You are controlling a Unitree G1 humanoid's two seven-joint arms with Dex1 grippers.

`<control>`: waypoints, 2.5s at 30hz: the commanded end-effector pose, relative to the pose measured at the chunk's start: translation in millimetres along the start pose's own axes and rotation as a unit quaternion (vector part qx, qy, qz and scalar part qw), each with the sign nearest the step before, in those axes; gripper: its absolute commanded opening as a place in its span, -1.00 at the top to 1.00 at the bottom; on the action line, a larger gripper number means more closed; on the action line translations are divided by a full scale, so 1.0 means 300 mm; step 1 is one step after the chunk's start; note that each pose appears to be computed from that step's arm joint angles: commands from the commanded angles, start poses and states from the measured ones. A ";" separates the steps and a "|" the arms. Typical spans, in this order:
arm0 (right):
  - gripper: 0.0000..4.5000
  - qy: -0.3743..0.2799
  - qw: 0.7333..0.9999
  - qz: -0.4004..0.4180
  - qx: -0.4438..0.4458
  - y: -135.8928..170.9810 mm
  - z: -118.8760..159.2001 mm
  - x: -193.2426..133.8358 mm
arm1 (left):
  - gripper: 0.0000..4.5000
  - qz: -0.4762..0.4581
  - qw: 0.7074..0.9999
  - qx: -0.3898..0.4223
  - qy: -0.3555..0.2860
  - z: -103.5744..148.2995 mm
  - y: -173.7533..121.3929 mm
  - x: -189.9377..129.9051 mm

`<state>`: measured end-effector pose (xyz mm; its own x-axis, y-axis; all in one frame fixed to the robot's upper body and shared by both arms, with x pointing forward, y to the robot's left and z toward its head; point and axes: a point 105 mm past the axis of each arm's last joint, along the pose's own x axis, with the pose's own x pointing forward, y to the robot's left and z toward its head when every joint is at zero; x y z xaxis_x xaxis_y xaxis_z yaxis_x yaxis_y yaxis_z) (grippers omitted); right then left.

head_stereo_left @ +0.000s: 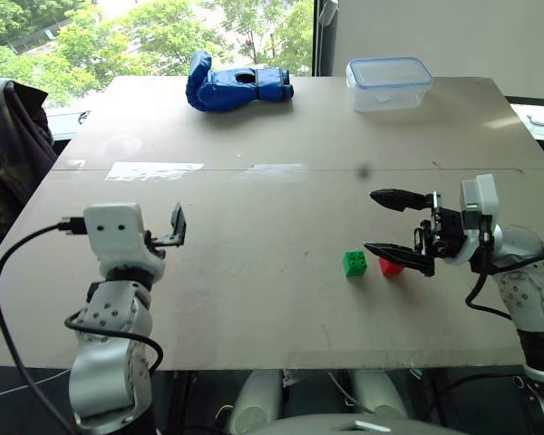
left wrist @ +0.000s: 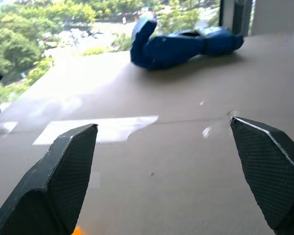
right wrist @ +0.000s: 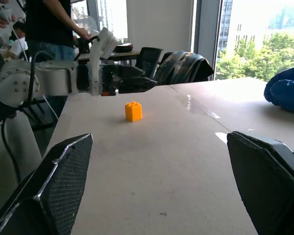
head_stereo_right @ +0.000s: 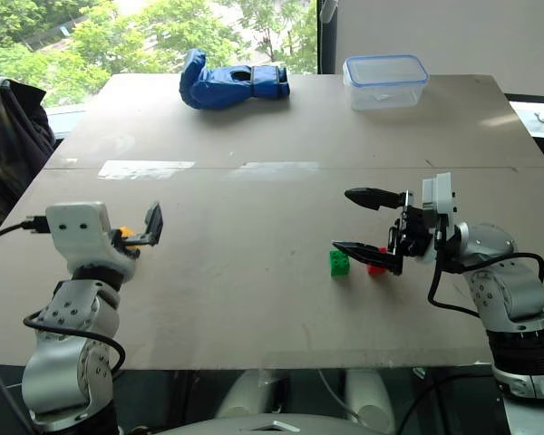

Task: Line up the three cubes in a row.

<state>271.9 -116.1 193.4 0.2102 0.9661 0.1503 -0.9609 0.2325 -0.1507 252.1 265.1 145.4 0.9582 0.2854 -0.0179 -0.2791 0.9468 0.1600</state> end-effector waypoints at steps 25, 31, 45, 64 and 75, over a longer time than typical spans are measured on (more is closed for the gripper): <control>-1.00 0.041 0.998 -0.009 -0.050 -0.054 -0.017 0.007 | -0.98 0.004 1.000 0.015 0.013 -0.172 0.027 0.103; -1.00 0.042 0.997 -0.019 -0.060 -0.062 -0.009 -0.004 | -0.80 0.022 0.999 -0.014 0.019 -0.194 0.020 0.130; -1.00 0.048 0.996 -0.030 -0.070 -0.068 -0.008 -0.019 | 0.44 -0.026 0.999 -0.034 0.000 -0.174 -0.025 0.161; -1.00 0.074 0.996 -0.043 -0.033 0.002 -0.037 -0.231 | 0.44 -0.788 0.595 0.150 -0.041 -0.068 -0.604 -0.049; -1.00 0.112 0.991 -0.059 -0.044 0.083 -0.067 -0.305 | 0.44 -0.817 0.540 0.201 -0.025 -0.085 -0.694 -0.023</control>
<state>234.7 -196.4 142.4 0.3682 0.9278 -0.0597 -0.9209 0.3551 -0.1609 298.8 71.2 84.0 -0.1128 -0.8943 -0.4329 0.9719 -0.1898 0.1389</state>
